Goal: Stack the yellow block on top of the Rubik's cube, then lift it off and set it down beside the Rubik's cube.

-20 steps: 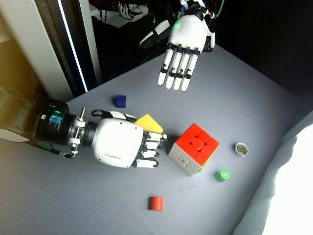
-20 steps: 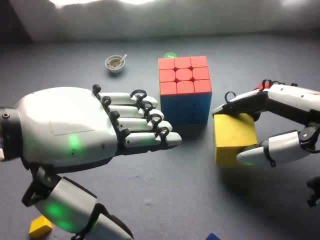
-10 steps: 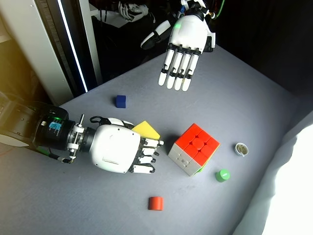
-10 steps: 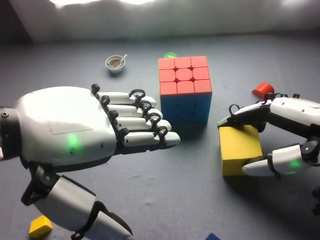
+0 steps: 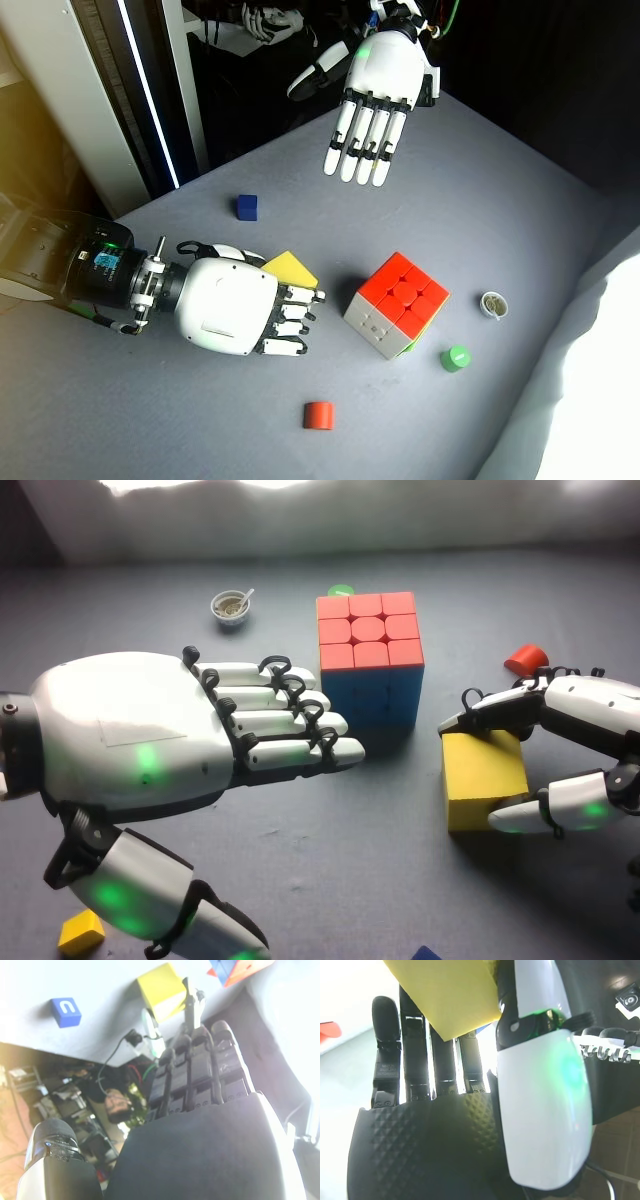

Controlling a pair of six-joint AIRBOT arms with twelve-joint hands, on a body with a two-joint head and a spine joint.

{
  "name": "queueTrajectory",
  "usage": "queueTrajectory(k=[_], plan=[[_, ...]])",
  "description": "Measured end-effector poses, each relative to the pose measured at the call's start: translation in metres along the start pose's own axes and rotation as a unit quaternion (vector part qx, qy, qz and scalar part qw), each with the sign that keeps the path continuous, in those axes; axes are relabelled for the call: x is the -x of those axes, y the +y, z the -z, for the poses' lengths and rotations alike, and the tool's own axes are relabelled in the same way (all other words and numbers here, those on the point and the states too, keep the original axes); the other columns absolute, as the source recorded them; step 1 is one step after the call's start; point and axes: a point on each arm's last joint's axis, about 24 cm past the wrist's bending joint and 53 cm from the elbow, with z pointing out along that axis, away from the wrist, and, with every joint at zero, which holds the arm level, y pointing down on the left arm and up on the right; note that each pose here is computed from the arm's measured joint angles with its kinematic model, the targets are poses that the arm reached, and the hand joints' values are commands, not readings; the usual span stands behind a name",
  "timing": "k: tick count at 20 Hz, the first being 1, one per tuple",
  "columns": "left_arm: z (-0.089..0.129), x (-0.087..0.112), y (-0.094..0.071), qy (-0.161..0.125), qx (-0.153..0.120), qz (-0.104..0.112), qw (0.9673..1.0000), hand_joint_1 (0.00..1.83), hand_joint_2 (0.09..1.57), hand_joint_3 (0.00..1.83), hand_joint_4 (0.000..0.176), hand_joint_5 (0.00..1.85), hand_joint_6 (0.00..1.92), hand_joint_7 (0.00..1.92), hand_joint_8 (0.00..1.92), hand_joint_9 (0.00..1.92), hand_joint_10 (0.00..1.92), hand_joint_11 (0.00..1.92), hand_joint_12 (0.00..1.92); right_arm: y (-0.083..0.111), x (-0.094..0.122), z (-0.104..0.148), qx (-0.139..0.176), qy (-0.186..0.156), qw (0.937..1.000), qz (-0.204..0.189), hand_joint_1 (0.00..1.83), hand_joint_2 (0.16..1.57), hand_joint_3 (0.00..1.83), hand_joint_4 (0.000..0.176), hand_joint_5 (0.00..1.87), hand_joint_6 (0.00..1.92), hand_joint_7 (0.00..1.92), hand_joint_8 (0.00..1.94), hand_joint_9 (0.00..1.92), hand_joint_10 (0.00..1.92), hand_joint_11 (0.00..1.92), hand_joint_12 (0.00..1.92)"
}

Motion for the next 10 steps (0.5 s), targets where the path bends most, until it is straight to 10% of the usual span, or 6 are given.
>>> queueTrajectory(k=[5, 6, 8, 10], plan=[[0.0002, 0.0006, 0.0007, -0.001, 0.000, 0.002, 1.0000, 0.00, 0.95, 0.00, 0.000, 0.00, 0.00, 0.04, 0.00, 0.03, 0.00, 0.00, 0.00, -0.0012, 0.0029, -0.0002, -0.001, -0.003, 1.0000, 0.001, 1.13, 1.25, 0.00, 0.032, 0.73, 1.39, 0.74, 1.34, 0.54, 1.00, 0.13, 1.63], [0.0001, 0.0005, 0.0005, -0.001, 0.001, 0.002, 1.0000, 0.00, 0.95, 0.00, 0.000, 0.03, 0.01, 0.08, 0.02, 0.07, 0.02, 0.04, 0.02, -0.0012, 0.0029, -0.0002, -0.001, -0.003, 1.0000, 0.001, 1.08, 1.24, 0.00, 0.000, 0.74, 1.35, 0.64, 0.86, 0.49, 0.93, 0.10, 1.61], [-0.0006, -0.0004, -0.0010, 0.000, 0.001, 0.004, 1.0000, 0.00, 0.95, 0.00, 0.000, 0.03, 0.01, 0.09, 0.01, 0.08, 0.01, 0.04, 0.02, -0.0021, 0.0044, -0.0002, -0.002, -0.004, 1.0000, 0.003, 1.10, 1.09, 0.00, 0.000, 0.57, 0.55, 0.67, 0.34, 0.47, 0.65, 0.06, 1.50], [-0.0012, -0.0018, -0.0031, 0.001, 0.000, 0.005, 1.0000, 0.00, 0.95, 0.00, 0.000, 0.06, 0.00, 0.11, 0.00, 0.11, 0.01, 0.06, 0.03, -0.0031, 0.0053, -0.0001, -0.003, -0.004, 1.0000, 0.008, 1.03, 1.06, 0.00, 0.000, 0.56, 0.26, 0.65, 0.09, 0.48, 0.39, 0.01, 1.45]])
